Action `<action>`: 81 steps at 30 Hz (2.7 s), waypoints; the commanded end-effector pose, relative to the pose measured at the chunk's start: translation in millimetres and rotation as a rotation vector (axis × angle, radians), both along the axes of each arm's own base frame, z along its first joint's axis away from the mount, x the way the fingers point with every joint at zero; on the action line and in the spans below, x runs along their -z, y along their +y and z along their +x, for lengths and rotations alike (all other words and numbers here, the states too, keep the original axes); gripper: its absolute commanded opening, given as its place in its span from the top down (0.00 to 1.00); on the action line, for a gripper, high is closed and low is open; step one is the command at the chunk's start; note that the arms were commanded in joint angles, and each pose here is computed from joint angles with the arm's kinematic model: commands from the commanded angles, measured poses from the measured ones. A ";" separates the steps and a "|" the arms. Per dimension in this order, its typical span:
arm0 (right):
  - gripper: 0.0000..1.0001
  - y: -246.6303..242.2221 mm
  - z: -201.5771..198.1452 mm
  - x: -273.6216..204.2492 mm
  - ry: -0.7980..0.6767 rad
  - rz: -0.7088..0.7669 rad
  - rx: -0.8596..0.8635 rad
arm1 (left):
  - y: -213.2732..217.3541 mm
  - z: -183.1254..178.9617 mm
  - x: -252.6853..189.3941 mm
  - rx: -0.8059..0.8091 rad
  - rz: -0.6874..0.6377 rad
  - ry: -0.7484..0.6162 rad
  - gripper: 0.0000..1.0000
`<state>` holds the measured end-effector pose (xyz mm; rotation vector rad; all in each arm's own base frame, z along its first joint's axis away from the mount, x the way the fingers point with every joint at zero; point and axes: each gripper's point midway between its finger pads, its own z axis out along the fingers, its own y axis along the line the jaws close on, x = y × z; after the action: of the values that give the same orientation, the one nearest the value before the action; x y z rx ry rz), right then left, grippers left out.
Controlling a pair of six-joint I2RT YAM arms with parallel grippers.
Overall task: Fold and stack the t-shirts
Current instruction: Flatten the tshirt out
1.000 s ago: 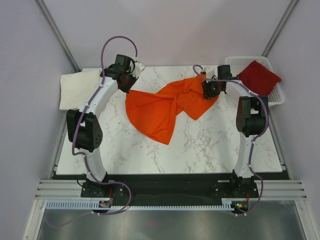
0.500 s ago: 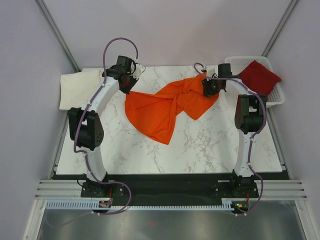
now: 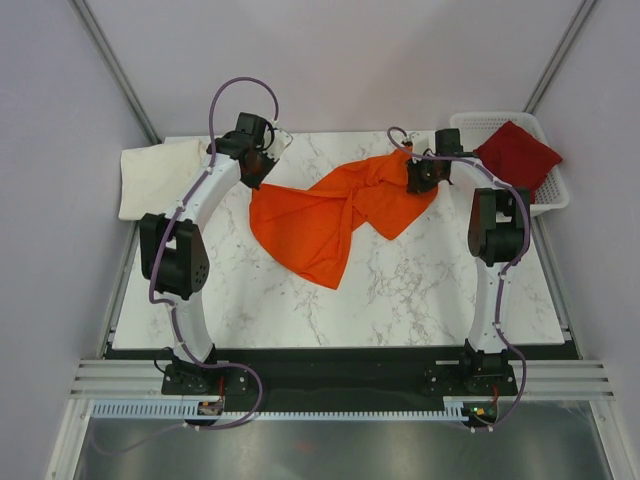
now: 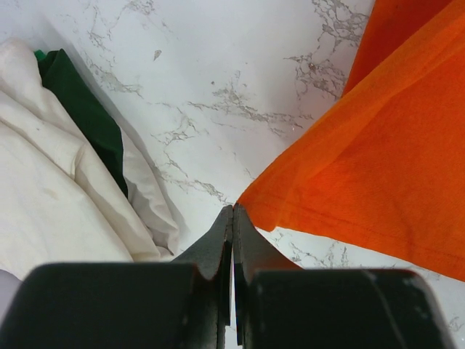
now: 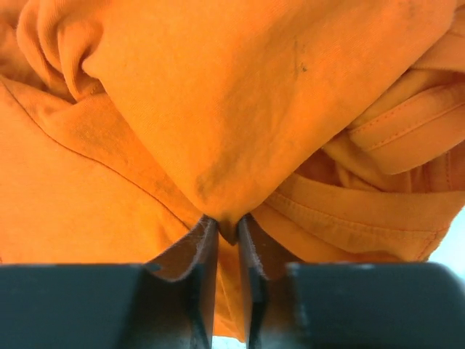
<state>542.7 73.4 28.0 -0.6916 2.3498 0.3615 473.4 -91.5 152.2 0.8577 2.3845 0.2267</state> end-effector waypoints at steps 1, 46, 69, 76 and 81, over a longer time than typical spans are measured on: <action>0.80 4.7 16.5 -19.8 -0.059 0.046 -0.007 | -1.0 10.3 -15.3 0.023 0.021 -0.052 0.98; 1.00 -36.0 -320.2 -601.0 -1.261 0.119 0.202 | 86.8 -225.8 -431.9 0.064 0.055 -1.177 0.98; 1.00 33.0 -173.9 -523.2 -0.853 0.321 0.045 | 87.5 -300.1 -198.9 -0.020 -0.158 -0.602 0.26; 1.00 65.7 -134.6 -488.6 -0.807 0.223 -0.008 | 98.6 -295.5 -200.1 -0.044 -0.087 -0.613 0.09; 1.00 88.3 -90.6 -435.6 -0.720 0.117 -0.026 | 98.8 -278.4 -199.3 -0.084 -0.081 -0.601 0.07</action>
<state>424.0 155.6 486.5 -0.6241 1.5889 0.2960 181.3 3.8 351.5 0.6077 1.8278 0.3357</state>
